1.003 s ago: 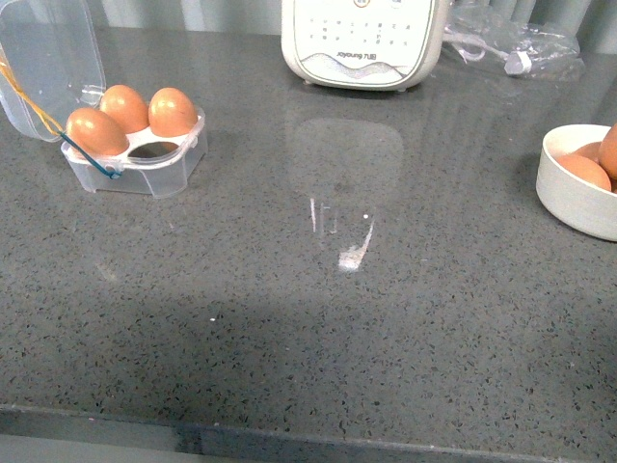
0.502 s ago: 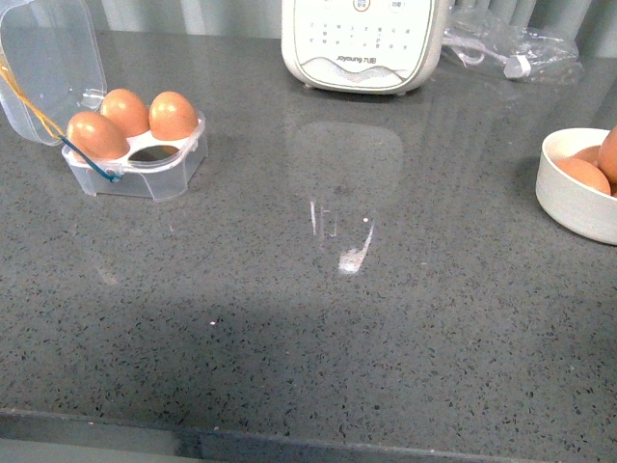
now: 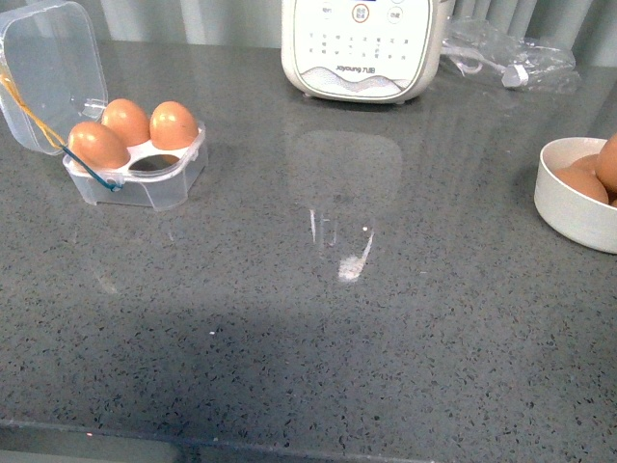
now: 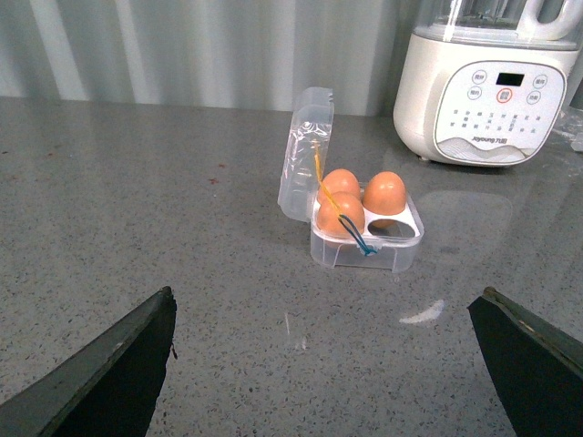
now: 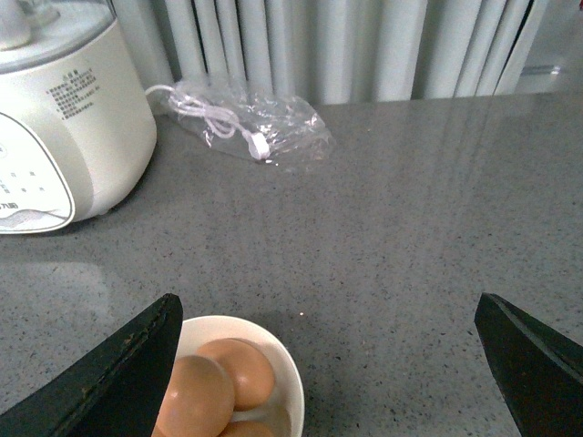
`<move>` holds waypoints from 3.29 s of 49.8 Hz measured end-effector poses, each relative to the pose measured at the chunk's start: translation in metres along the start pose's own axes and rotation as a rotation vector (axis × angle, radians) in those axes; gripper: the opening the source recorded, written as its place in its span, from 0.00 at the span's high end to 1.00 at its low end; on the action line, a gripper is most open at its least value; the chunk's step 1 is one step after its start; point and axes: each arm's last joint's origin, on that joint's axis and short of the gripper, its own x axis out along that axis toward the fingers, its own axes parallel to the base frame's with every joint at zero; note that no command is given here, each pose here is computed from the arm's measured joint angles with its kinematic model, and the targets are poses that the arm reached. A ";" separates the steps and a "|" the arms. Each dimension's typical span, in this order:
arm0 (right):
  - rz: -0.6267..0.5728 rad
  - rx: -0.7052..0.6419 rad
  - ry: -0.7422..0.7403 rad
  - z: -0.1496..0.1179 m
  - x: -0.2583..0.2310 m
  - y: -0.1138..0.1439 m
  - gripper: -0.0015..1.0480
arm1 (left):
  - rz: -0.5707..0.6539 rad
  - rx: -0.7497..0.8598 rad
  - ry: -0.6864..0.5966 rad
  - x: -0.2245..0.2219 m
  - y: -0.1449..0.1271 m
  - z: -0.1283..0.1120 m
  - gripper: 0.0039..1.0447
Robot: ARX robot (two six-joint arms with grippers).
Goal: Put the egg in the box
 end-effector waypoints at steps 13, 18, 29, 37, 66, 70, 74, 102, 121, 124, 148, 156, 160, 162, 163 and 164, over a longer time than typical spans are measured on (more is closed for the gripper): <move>0.126 -0.021 0.202 -0.025 0.045 0.012 0.07 | 0.001 0.000 0.000 0.000 0.000 0.000 0.06; 0.186 -0.037 0.230 -0.034 0.052 0.019 0.07 | 0.000 0.000 0.000 0.000 0.000 0.000 0.06; 0.241 -0.042 0.254 -0.043 0.061 0.023 0.07 | 0.000 0.000 0.000 0.000 0.000 0.000 0.06; 0.247 -0.041 0.272 -0.049 0.064 0.023 0.07 | 0.001 0.000 0.000 0.000 0.000 0.000 0.06; 0.260 -0.037 0.281 -0.055 0.065 0.022 0.34 | 0.000 0.000 0.000 0.000 0.000 0.000 0.06; 0.260 -0.037 0.281 -0.055 0.065 0.022 0.49 | 0.001 0.000 0.000 0.000 0.000 0.000 0.06; 0.261 -0.037 0.281 -0.055 0.065 0.022 0.60 | 0.001 0.000 0.000 0.000 0.000 0.000 0.06; 0.176 -0.043 0.133 -0.009 0.060 0.053 0.61 | 0.001 0.000 0.000 0.000 0.000 0.000 0.06; 0.450 -0.040 0.113 0.013 0.074 0.160 0.61 | 0.001 0.000 0.000 0.000 0.000 0.000 0.06; 0.503 -0.047 0.120 0.013 0.073 0.173 0.61 | 0.000 0.000 0.000 0.000 0.000 0.000 0.06; 0.899 -0.238 0.206 -0.007 0.063 0.228 0.61 | 0.000 0.000 0.000 0.000 0.000 0.000 0.06; 0.915 -0.259 0.216 -0.011 0.074 0.237 0.61 | 0.000 0.000 0.000 0.000 0.000 0.000 0.06; 0.920 -0.260 0.220 -0.012 0.079 0.243 0.61 | 0.001 0.000 0.000 0.000 0.000 0.000 0.06; 0.925 -0.262 0.224 -0.014 0.082 0.247 0.61 | 0.000 0.000 0.000 0.000 0.000 0.000 0.06; 0.930 -0.262 0.223 -0.013 0.084 0.250 0.61 | 0.001 0.000 0.000 0.000 0.000 0.000 0.06; 0.932 -0.263 0.223 -0.013 0.085 0.252 0.61 | 0.000 0.000 0.000 0.000 0.000 0.000 0.06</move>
